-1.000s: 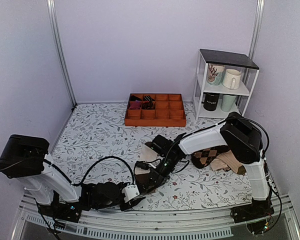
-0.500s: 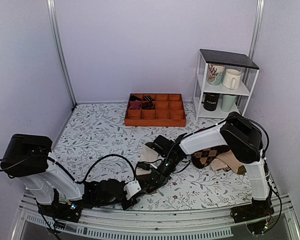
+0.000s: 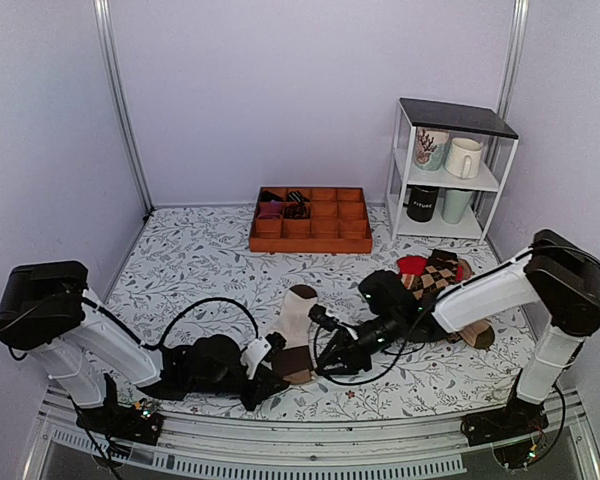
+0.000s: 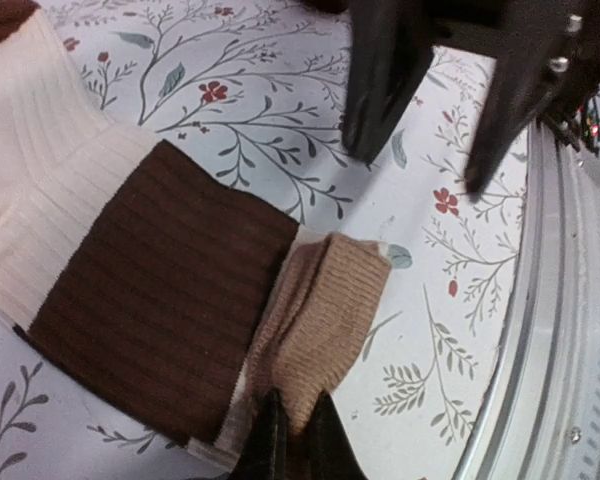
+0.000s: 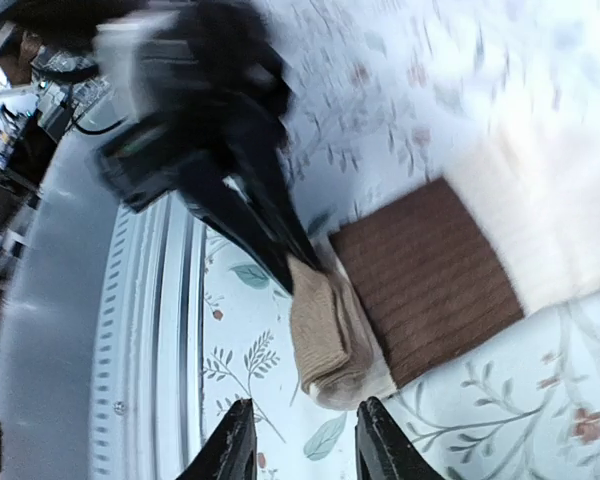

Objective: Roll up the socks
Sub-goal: Roll the sock at the center of the board.

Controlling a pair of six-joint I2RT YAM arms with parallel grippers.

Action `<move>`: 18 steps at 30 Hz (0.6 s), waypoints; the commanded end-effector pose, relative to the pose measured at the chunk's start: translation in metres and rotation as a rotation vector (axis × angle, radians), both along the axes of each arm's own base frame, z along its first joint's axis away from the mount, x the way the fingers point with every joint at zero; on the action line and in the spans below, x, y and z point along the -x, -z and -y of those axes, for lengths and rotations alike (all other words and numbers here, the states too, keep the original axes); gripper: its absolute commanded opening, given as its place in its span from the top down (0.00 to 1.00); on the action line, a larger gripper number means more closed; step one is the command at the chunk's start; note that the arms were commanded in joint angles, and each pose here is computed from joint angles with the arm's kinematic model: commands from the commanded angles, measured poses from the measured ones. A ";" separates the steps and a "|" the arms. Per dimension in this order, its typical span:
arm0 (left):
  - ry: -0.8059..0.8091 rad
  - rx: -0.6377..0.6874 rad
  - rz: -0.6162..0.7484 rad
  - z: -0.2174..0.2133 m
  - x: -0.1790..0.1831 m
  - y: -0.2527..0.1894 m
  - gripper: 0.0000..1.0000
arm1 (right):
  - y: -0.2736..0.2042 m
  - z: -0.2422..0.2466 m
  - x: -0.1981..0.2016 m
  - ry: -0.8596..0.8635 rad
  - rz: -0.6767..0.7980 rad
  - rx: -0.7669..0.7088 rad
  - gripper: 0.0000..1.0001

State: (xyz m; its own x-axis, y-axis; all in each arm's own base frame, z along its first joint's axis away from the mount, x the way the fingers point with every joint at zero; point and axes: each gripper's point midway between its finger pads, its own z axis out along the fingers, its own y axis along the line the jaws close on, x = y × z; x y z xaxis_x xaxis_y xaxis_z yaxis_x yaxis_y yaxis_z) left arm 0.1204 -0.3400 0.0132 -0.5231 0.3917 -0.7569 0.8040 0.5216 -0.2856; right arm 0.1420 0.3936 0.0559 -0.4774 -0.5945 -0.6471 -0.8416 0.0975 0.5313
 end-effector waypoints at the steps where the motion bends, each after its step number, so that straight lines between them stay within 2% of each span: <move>1: -0.024 -0.235 -0.404 -0.057 0.047 0.067 1.00 | -0.074 -0.011 -0.014 -0.045 0.572 -0.396 0.64; 3: -0.032 -0.241 -0.475 -0.060 0.054 0.071 1.00 | -0.068 -0.012 -0.009 -0.094 0.715 -0.398 0.63; 8: -0.042 -0.276 -0.560 -0.067 0.064 0.084 1.00 | -0.043 -0.026 0.004 -0.226 0.813 -0.346 0.63; 13: -0.037 -0.277 -0.577 -0.066 0.067 0.088 1.00 | -0.016 -0.029 0.017 -0.331 0.777 -0.293 0.63; 18: -0.048 -0.276 -0.570 -0.070 0.067 0.089 1.00 | 0.004 -0.017 0.035 -0.365 0.696 -0.245 0.62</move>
State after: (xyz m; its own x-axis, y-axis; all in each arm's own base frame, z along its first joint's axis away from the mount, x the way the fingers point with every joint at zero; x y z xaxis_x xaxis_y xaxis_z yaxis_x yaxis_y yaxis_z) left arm 0.0993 -0.3531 0.0104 -0.7573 0.3178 -0.5706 0.6496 0.4571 -0.6076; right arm 0.1241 0.4194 0.0759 0.2847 -0.3858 -0.8775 -0.9489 -0.2433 -0.2009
